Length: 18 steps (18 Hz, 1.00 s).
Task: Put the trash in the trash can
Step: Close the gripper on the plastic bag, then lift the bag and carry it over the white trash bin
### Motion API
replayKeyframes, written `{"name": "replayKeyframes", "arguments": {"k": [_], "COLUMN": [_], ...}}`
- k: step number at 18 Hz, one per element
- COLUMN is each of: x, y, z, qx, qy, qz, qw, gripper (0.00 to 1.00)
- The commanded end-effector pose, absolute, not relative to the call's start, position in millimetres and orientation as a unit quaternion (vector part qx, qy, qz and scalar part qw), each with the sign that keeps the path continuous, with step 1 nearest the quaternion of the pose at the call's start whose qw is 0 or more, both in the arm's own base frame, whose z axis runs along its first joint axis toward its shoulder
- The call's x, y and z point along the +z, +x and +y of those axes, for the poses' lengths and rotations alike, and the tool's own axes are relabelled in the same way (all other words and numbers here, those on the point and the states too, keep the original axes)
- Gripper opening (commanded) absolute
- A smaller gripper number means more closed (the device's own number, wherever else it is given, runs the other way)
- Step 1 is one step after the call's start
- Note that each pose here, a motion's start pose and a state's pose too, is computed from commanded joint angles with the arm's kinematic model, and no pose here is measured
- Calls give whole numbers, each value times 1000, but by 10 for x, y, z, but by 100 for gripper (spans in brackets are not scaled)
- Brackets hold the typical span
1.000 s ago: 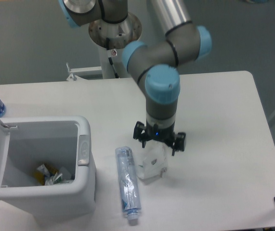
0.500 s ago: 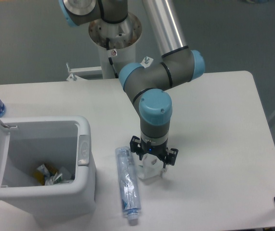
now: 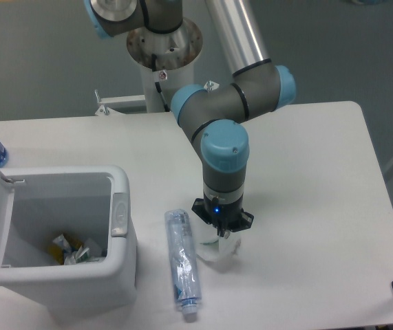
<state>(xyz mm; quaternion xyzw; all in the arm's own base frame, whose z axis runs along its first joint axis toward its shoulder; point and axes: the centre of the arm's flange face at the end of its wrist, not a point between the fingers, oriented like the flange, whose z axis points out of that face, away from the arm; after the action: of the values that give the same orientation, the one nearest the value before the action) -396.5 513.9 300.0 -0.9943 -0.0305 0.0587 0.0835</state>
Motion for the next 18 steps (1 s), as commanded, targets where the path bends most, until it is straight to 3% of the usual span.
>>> {"name": "replayKeyframes", "arguments": {"k": [4, 10, 18], "x": [3755, 4674, 5786], "y": [-4184, -4236, -3625], "z": [5178, 5279, 5185], "qx": [57, -14, -79], "qy": [-980, -931, -882], "qz": [-50, -166, -175], "qw": [186, 325, 430], "gripper": [0, 0, 0]}}
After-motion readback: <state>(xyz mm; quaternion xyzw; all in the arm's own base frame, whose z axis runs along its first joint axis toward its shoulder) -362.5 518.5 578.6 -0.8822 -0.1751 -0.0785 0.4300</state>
